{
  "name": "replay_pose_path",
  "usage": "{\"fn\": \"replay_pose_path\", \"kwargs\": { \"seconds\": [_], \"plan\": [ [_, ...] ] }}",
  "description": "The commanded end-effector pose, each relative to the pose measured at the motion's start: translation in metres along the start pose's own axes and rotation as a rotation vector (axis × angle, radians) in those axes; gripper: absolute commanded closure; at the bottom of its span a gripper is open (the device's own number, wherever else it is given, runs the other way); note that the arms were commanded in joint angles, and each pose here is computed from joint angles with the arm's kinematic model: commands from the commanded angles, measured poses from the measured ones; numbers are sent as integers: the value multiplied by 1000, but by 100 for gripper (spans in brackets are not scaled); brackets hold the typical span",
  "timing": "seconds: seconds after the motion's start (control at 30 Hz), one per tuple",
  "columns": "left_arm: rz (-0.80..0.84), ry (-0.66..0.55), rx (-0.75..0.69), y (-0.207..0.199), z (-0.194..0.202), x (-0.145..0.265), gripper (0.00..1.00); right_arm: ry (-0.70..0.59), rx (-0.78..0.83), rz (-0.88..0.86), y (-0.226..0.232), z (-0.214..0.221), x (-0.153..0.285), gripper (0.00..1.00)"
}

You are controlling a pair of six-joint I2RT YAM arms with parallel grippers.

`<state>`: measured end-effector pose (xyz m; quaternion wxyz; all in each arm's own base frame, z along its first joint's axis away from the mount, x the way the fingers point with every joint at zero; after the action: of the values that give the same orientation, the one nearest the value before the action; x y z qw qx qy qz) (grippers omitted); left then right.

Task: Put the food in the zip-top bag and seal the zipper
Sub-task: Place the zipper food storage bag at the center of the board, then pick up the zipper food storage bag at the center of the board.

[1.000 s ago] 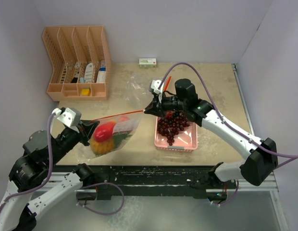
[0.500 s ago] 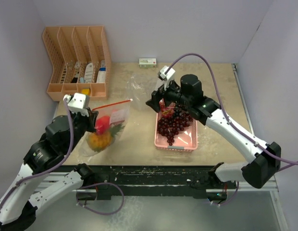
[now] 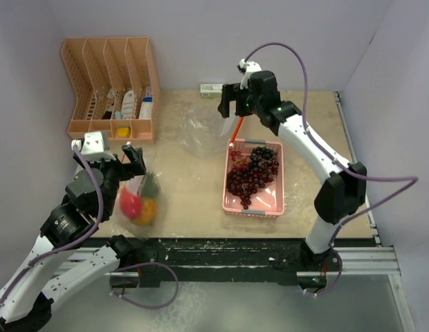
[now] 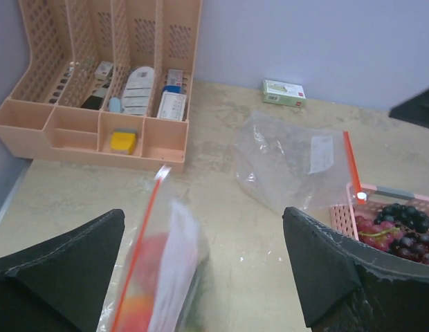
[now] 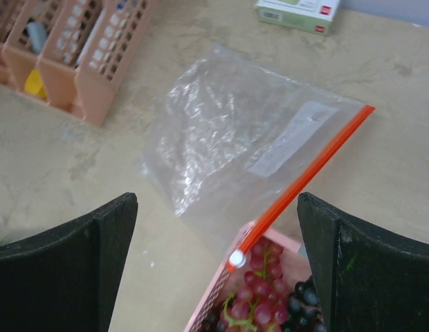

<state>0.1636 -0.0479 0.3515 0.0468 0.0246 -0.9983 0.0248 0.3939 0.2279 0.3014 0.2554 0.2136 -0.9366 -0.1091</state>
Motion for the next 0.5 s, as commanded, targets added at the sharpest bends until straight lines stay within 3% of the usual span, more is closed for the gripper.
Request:
{"fn": "replay_pose_path", "kwargs": {
  "seconds": [0.0, 0.13, 0.3, 0.47],
  "plan": [
    [108, -78, 4, -12, -12, -1, 1, 38, -180, 38, -34, -15, -30, 0],
    [210, -150, 8, -21, -13, 2, 1, 83, -267, 81, -74, -5, -65, 3],
    [244, -128, -14, -29, -6, -3, 1, 157, -370, 93, -117, 19, -97, 24],
    [266, -82, -56, -42, -2, -13, 1, 137, -432, 111, -135, 34, -103, 26]
  ]
}}
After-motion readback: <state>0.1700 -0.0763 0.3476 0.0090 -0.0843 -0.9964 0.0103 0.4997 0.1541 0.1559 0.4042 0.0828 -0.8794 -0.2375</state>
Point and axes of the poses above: each gripper's point midway between its finger pads, its own x axis back along the fingers, its own y axis along the line the jaws close on, z = x × y, the point moved 6 cm from there along x, back along the fingers, and after that the axes turned 8 degrees about -x, right-handed, at the moved point
